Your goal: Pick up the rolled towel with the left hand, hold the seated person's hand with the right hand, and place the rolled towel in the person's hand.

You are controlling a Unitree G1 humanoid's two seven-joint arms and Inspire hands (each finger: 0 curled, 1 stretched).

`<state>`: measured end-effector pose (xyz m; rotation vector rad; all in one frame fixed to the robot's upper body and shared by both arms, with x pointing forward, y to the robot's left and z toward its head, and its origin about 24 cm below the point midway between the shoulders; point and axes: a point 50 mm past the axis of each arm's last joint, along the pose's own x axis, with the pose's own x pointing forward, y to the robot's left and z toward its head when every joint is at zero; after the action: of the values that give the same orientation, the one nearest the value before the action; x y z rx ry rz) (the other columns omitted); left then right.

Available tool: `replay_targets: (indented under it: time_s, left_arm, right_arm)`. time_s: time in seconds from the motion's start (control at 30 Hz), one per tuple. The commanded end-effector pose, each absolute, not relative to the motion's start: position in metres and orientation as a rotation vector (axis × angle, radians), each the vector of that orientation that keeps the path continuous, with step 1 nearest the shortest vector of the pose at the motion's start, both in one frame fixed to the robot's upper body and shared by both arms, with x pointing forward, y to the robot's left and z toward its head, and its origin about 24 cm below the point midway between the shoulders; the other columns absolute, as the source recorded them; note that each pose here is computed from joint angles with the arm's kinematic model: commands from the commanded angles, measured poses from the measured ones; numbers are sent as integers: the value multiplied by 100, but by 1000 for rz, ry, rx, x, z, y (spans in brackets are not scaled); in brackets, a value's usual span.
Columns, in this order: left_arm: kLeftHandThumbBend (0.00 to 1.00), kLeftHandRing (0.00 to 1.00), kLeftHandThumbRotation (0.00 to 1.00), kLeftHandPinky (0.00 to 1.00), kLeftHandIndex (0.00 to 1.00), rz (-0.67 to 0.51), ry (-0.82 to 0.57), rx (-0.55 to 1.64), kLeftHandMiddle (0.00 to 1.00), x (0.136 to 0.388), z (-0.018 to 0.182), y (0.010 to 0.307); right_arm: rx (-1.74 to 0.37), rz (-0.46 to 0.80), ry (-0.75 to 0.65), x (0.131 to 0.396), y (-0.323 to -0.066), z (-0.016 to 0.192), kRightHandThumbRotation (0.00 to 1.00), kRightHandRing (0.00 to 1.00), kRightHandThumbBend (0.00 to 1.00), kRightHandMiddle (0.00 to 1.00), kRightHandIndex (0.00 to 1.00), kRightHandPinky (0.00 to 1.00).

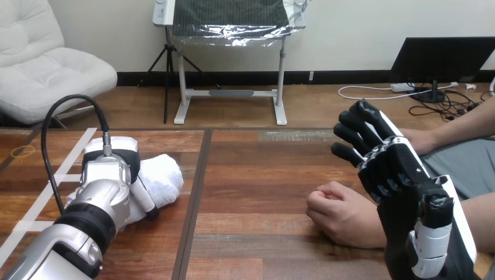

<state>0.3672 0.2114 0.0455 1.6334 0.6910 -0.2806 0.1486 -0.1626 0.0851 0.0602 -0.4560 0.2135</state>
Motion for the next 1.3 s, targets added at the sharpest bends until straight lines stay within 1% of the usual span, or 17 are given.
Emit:
replay_targets:
  time_s: [0.0,0.03,0.1,0.2,0.23,0.27,0.37,0.5,0.57,0.67,1.1,1.17,1.27]
  left_arm:
    - [100,49,23,23,65,-217,621,1639,61,378,65,204]
    - [100,47,22,21,64,-201,610,1645,60,378,64,204]
    - [97,44,16,20,65,-176,589,1651,58,378,64,204]
    - [92,42,8,21,68,-153,581,1639,59,378,63,204]
    - [89,38,7,19,70,-147,584,1630,55,377,63,204]
    - [84,32,4,17,74,-142,586,1624,48,377,63,204]
    - [78,26,2,14,75,-126,555,1599,40,377,63,204]
    - [72,21,1,13,74,-104,498,1569,34,376,63,205]
    - [68,22,0,14,71,-97,482,1558,34,376,63,205]
    - [66,23,0,15,69,-84,463,1548,34,376,63,206]
    - [65,32,0,22,64,-49,376,1471,41,372,61,210]
    - [66,34,0,23,59,-41,365,1452,42,372,62,210]
    - [66,36,0,26,55,-29,355,1414,44,371,62,211]
  right_arm:
    - [65,220,-553,154,-162,102,100,90,85,89,90,86]
    - [65,221,-554,154,-162,102,100,90,85,89,90,86]
    - [64,220,-557,154,-162,102,100,90,84,90,90,86]
    - [65,219,-558,154,-162,102,100,89,84,89,90,85]
    - [65,219,-558,154,-163,102,100,89,84,89,90,85]
    - [65,220,-558,154,-163,102,100,89,84,89,90,85]
    - [66,223,-559,154,-163,102,100,89,84,89,90,85]
    - [65,221,-558,154,-163,102,100,89,84,89,90,85]
    - [66,219,-557,154,-163,102,100,89,85,89,90,85]
    - [64,219,-557,154,-163,102,100,89,85,89,90,84]
    - [57,215,-553,155,-164,101,100,89,85,89,90,84]
    - [55,214,-552,155,-164,101,100,89,84,89,90,84]
    - [58,215,-547,155,-164,100,100,89,84,89,90,84]
